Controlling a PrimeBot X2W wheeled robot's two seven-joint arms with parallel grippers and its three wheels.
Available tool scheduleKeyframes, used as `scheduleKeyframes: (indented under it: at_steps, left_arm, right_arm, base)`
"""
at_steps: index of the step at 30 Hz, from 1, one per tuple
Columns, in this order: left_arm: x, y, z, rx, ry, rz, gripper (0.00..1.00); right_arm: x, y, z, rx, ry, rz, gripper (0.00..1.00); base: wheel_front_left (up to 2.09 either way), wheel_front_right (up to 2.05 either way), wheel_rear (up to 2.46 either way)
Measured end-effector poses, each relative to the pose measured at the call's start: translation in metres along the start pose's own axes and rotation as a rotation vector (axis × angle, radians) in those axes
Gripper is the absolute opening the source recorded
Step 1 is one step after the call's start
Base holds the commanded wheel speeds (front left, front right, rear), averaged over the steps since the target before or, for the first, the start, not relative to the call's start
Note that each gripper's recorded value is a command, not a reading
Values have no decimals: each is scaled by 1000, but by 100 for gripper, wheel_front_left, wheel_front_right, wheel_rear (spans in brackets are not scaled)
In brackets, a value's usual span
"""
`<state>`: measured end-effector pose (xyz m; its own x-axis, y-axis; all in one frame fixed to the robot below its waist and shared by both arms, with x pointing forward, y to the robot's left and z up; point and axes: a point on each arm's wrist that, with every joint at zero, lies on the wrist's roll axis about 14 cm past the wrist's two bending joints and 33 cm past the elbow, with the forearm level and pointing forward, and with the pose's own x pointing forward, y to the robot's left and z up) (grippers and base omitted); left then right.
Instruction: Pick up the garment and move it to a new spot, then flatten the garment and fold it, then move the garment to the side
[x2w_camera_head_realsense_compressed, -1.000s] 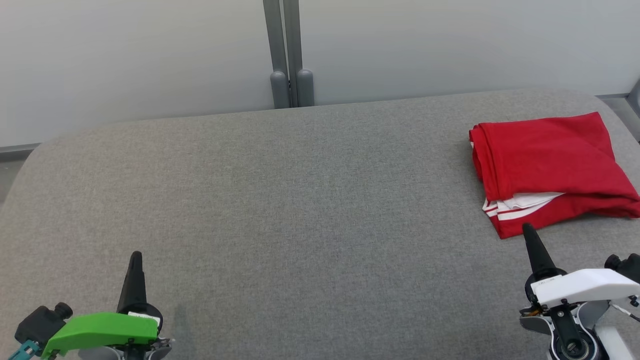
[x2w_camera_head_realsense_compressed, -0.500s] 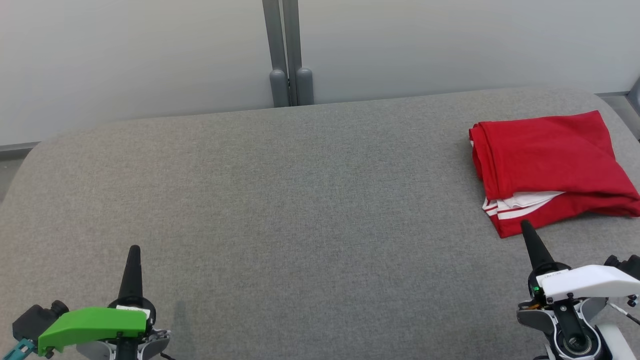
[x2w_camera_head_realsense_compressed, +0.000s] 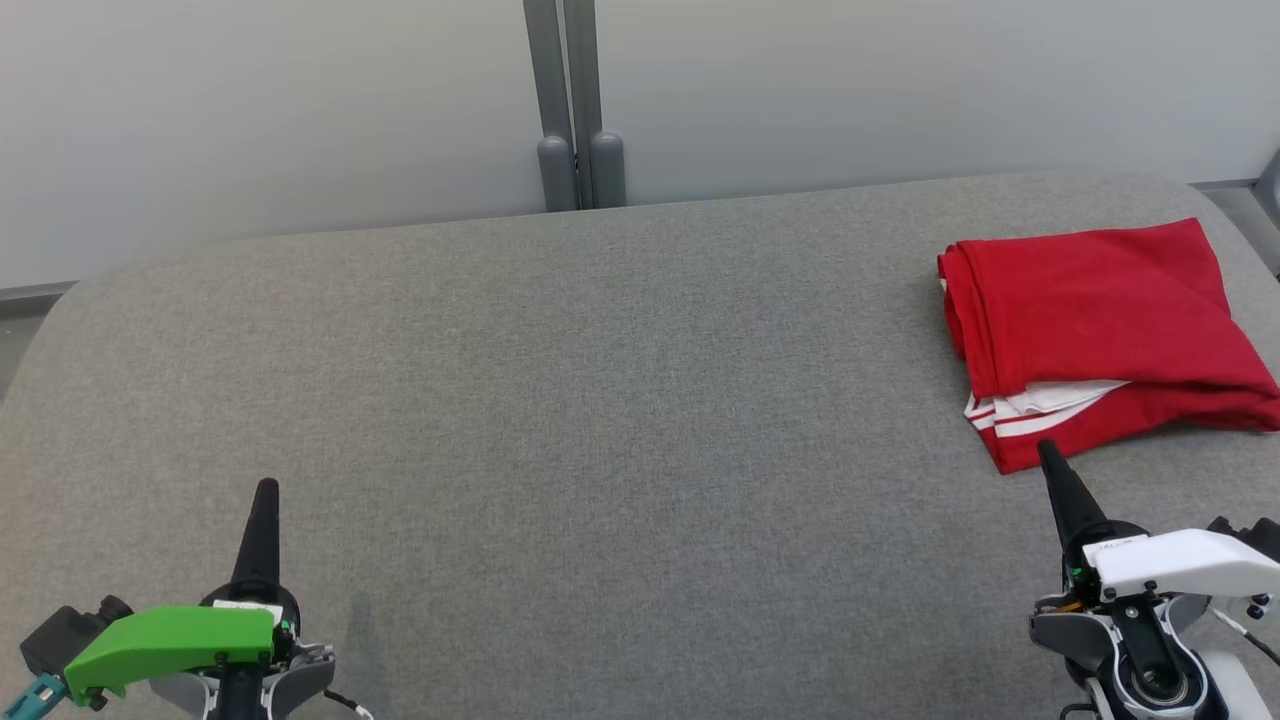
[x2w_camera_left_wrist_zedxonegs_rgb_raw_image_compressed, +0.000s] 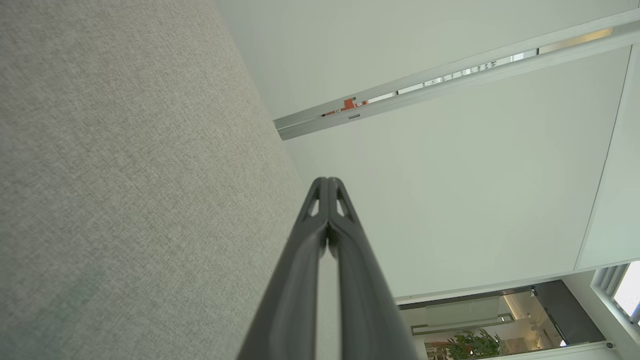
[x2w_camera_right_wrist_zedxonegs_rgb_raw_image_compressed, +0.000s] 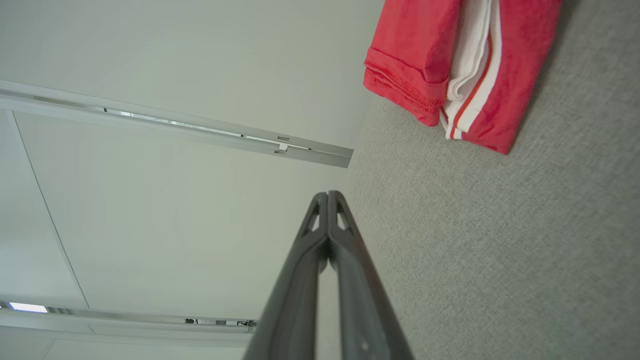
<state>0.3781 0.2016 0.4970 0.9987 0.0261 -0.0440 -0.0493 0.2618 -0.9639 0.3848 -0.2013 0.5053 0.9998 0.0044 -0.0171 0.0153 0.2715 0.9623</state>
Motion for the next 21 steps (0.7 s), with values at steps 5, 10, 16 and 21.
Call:
scheduleKeyframes:
  at_steps: [5,10,16,21]
  left_arm:
    - [1,0,0,-37,3,1,0]
    - [3,-3,0,-80,7,-9,0]
    - [4,-4,0,-121,12,-13,0]
    - [6,-6,0,-156,14,-21,0]
  right_arm:
    - [1,0,0,38,0,0,0]
    - [1,1,0,82,-2,2,0]
    - [2,1,0,126,-3,3,0]
    - [3,2,0,165,-4,7,0]
  base:
    - [0,0,0]
    - [0,0,0]
    - [0,0,0]
    - [0,0,0]
